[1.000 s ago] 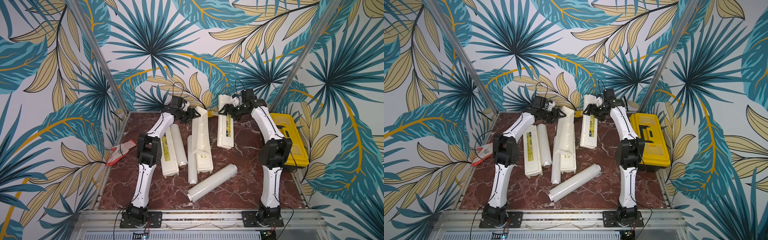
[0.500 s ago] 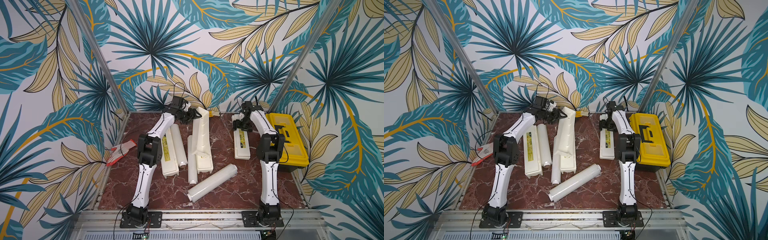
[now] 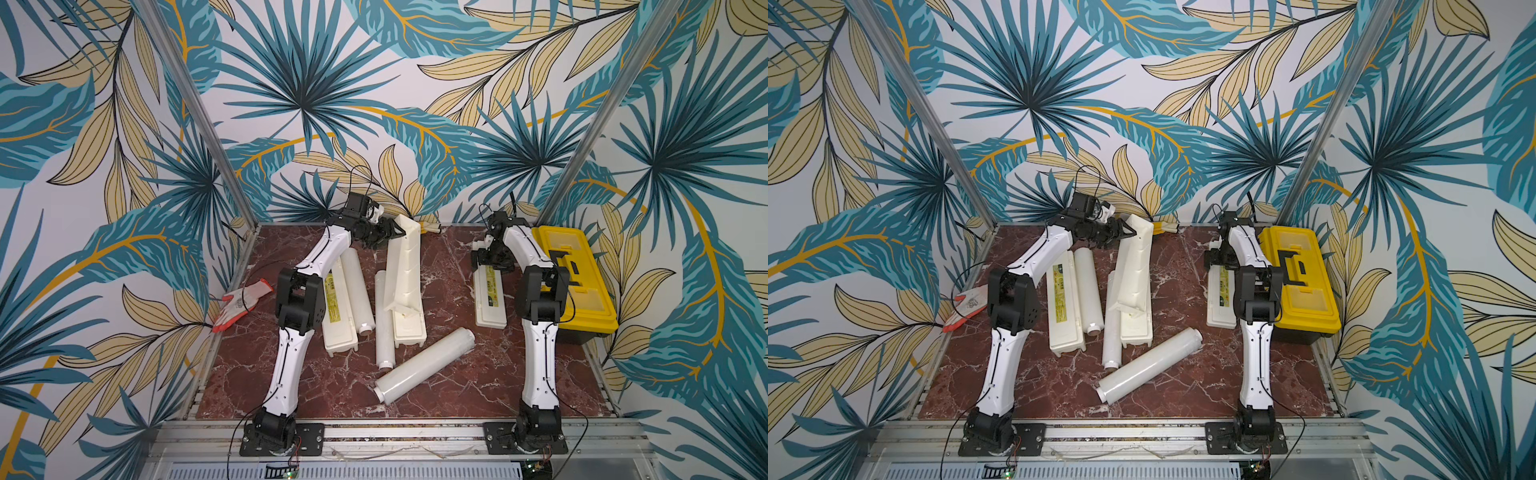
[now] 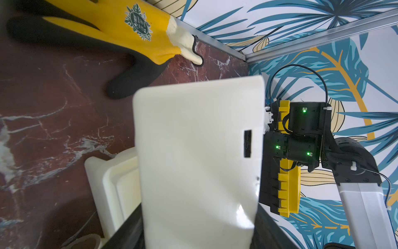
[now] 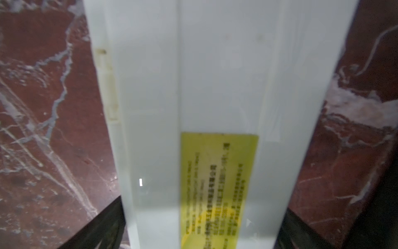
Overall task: Put plastic wrap rolls into dispensers
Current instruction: Place the lid at the center of the board, then place the plastic wrap cutting box at the center of the board.
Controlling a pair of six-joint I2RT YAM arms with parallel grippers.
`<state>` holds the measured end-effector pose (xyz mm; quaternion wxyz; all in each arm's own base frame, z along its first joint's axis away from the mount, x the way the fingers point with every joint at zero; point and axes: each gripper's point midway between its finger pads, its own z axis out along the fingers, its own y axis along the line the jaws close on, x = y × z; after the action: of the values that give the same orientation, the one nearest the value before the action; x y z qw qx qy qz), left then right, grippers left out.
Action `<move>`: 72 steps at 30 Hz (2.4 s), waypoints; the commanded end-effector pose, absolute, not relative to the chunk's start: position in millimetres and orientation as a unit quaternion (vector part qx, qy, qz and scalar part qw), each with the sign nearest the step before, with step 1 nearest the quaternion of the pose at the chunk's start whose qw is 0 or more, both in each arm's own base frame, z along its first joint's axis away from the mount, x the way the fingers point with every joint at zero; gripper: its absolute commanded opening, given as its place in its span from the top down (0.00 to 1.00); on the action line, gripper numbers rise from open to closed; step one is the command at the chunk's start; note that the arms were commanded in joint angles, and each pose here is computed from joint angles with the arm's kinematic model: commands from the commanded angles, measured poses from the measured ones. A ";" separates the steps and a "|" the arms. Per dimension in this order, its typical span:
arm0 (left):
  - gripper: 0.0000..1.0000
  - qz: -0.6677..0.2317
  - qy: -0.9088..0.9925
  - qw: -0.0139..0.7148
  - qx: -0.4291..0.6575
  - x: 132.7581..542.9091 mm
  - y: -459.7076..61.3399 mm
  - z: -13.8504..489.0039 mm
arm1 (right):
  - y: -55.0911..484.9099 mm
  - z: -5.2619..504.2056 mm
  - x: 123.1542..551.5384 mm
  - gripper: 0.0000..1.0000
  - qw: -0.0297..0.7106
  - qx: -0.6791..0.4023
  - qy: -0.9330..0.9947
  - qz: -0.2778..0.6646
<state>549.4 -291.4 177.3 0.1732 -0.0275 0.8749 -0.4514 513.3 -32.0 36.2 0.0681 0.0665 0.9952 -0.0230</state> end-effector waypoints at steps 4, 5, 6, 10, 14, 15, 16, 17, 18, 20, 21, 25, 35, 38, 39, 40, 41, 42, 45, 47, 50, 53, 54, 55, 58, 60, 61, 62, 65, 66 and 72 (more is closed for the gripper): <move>0.49 -0.430 0.885 0.176 -0.023 539.6 -289.7 185.4 | -21.9 112.2 511.0 0.01 0.138 0.082 0.987 0.008; 0.49 -0.431 0.884 0.177 -0.022 539.4 -290.6 186.7 | -13.2 122.9 510.9 0.01 0.151 0.076 0.985 0.026; 0.49 -0.432 0.884 0.178 -0.022 539.7 -291.3 187.4 | 0.9 135.4 510.7 0.02 0.168 0.065 0.982 0.051; 0.49 -0.438 0.881 0.179 -0.021 542.8 -295.0 189.5 | 78.9 178.1 506.3 0.09 0.230 -0.008 0.958 0.172; 0.49 -0.440 0.879 0.180 -0.020 543.5 -296.5 190.8 | 150.3 201.6 501.3 0.17 0.245 -0.024 0.914 0.322; 0.49 -0.440 0.879 0.180 -0.019 543.4 -296.6 190.7 | 163.3 202.7 502.0 0.19 0.249 -0.024 0.904 0.346; 0.49 -0.439 0.880 0.179 -0.021 543.0 -296.3 189.5 | 174.4 201.1 501.8 0.21 0.251 -0.025 0.898 0.359; 0.49 -0.439 0.880 0.179 -0.021 543.3 -295.7 189.0 | 182.8 198.3 500.8 0.23 0.247 -0.026 0.897 0.367; 0.49 -0.439 0.880 0.178 -0.021 543.1 -295.8 188.4 | 192.1 194.1 500.3 0.24 0.241 -0.030 0.895 0.374; 0.49 -0.439 0.881 0.176 -0.020 542.0 -297.0 187.1 | 208.1 187.9 498.8 0.27 0.227 -0.034 0.892 0.390; 0.49 -0.439 0.881 0.175 -0.020 541.5 -297.0 186.2 | 213.8 182.1 499.0 0.29 0.219 -0.032 0.892 0.395; 0.49 -0.436 0.883 0.174 -0.021 541.5 -296.1 183.5 | 221.4 158.5 500.6 0.37 0.196 -0.011 0.900 0.390; 0.48 -0.435 0.884 0.172 -0.023 541.6 -294.7 180.8 | 238.0 138.6 498.0 0.74 0.173 -0.014 0.902 0.395; 0.42 -0.434 0.884 0.171 -0.024 541.1 -295.4 180.6 | 236.5 134.7 494.9 0.88 0.168 -0.017 0.906 0.389; 0.40 -0.434 0.884 0.171 -0.024 541.1 -295.3 180.2 | 236.1 133.0 494.3 0.91 0.166 -0.017 0.907 0.387; 0.38 -0.433 0.884 0.172 -0.024 541.4 -294.9 180.0 | 235.9 132.2 493.7 0.93 0.164 -0.017 0.907 0.386; 0.34 -0.433 0.884 0.172 -0.024 541.2 -295.2 179.9 | 235.5 131.8 493.2 0.94 0.162 -0.017 0.908 0.385; 0.27 -0.433 0.885 0.172 -0.024 541.2 -295.2 179.8 | 235.0 132.5 493.7 0.97 0.163 -0.017 0.909 0.383; 0.09 -0.437 0.882 0.173 -0.020 540.9 -296.6 183.4 | 232.7 140.2 493.7 1.00 0.171 -0.016 0.910 0.378; 0.00 -0.438 0.880 0.183 -0.016 541.1 -295.9 192.6 | 228.5 147.6 493.6 1.00 0.176 -0.017 0.912 0.371; 0.01 -0.421 0.881 0.216 -0.010 542.6 -287.4 211.2 | 209.6 158.2 492.0 1.00 0.172 -0.005 0.922 0.348; 0.01 -0.397 0.882 0.255 -0.004 544.1 -274.9 230.5 | 181.0 163.5 489.6 1.00 0.164 0.012 0.933 0.320; 0.01 -0.388 0.883 0.266 -0.004 544.8 -270.4 234.1 | 169.2 162.8 488.0 1.00 0.159 0.020 0.939 0.305; 0.00 -0.376 0.884 0.279 -0.003 545.6 -264.7 237.9 | 156.6 161.9 486.5 1.00 0.156 0.023 0.944 0.289; 0.00 -0.343 0.889 0.304 0.004 546.3 -251.4 241.2 | 123.4 154.6 482.6 1.00 0.143 0.031 0.960 0.238; 0.00 -0.335 0.891 0.308 0.003 545.9 -244.0 240.7 | 109.5 148.5 482.4 1.00 0.137 0.035 0.965 0.220; 0.01 -0.332 0.892 0.307 0.002 546.3 -240.4 238.7 | 104.6 144.4 483.3 1.00 0.134 0.038 0.966 0.217; 0.00 -0.329 0.894 0.306 0.000 546.5 -237.0 235.6 | 100.2 139.6 485.0 1.00 0.132 0.042 0.967 0.212; 0.00 -0.322 0.898 0.300 -0.004 545.7 -230.0 227.6 | 86.4 123.7 488.1 1.00 0.124 0.029 0.977 0.171; 0.01 -0.319 0.899 0.299 -0.005 545.1 -228.0 224.8 | 83.9 119.0 489.1 1.00 0.122 0.021 0.979 0.160; 0.01 -0.309 0.908 0.284 -0.011 541.0 -216.6 208.0 | 74.8 83.2 494.0 0.97 0.100 -0.010 0.986 0.132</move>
<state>544.7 -225.2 215.4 0.2864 -0.0142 0.9024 -0.3217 500.1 80.7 103.5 0.1256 0.0182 0.9792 0.1585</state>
